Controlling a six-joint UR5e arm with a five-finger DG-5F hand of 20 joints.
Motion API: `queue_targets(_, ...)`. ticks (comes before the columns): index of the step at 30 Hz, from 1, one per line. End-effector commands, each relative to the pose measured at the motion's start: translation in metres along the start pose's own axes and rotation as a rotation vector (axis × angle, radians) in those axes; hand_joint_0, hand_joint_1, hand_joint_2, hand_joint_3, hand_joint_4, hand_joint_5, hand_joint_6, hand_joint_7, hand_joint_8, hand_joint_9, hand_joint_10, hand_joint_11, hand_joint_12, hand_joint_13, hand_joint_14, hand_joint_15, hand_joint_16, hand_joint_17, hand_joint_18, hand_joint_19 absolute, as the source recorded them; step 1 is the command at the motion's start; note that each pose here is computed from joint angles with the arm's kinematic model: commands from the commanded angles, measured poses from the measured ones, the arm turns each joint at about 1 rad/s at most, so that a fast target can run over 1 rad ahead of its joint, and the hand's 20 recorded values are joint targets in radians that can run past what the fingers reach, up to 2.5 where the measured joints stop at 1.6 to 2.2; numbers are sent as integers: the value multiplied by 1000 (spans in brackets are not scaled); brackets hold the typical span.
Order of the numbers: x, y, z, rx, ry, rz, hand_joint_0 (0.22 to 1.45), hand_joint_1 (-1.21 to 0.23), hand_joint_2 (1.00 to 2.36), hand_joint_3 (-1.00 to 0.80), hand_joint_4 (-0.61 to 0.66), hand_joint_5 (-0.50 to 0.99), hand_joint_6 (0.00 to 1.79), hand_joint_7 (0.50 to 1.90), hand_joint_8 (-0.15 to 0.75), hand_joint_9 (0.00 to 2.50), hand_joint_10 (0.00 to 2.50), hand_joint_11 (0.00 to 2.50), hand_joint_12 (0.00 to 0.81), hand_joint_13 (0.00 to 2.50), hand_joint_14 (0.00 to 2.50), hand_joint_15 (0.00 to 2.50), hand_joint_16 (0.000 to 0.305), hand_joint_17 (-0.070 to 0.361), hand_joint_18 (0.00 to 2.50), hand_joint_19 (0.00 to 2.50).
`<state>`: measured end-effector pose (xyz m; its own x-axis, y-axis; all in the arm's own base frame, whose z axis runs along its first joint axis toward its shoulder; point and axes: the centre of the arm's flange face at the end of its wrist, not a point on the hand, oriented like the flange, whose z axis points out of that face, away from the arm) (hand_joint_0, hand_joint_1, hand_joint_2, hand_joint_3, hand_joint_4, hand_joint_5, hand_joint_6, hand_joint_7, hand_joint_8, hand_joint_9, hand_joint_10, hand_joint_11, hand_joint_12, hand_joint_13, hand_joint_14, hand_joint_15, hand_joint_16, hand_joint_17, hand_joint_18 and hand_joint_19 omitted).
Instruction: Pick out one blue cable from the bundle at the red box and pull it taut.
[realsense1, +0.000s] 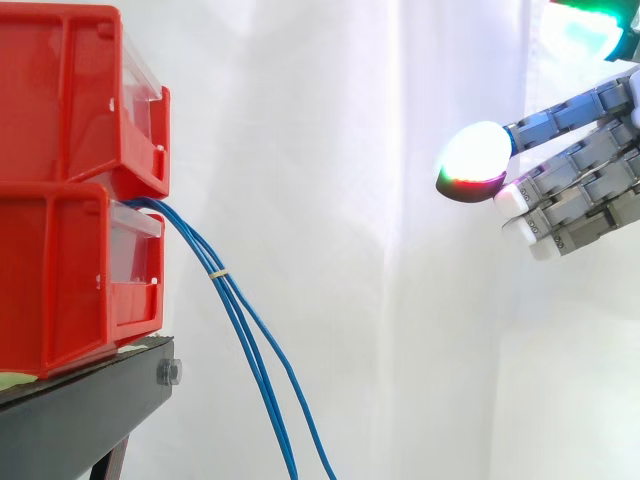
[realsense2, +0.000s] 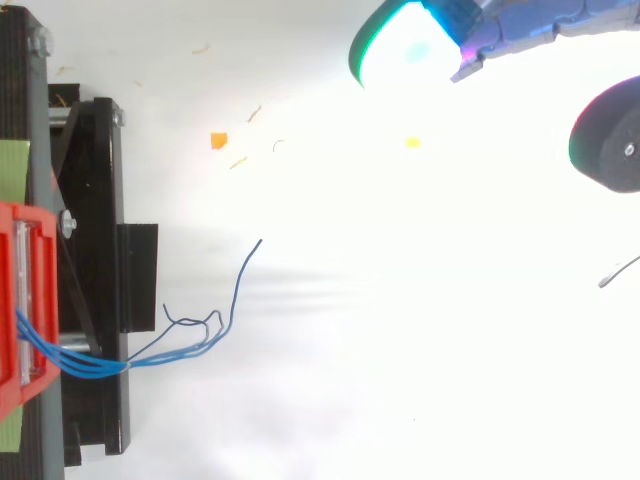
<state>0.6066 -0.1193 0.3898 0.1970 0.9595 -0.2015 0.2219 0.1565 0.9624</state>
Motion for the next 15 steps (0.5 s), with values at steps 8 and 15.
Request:
queue_targets(8, 2, 2, 1, -13, 3, -26, 482, -587, 1002, -479, 144, -190, 501, 620, 226, 572, 11, 289, 308, 451, 8, 214, 59, 132, 276, 237)
queue_targets(15, 26, -2, 21, -88, 8, -26, 486, -593, 1001, -478, 151, -186, 501, 622, 237, 624, 12, 304, 309, 487, 9, 223, 56, 127, 307, 250)
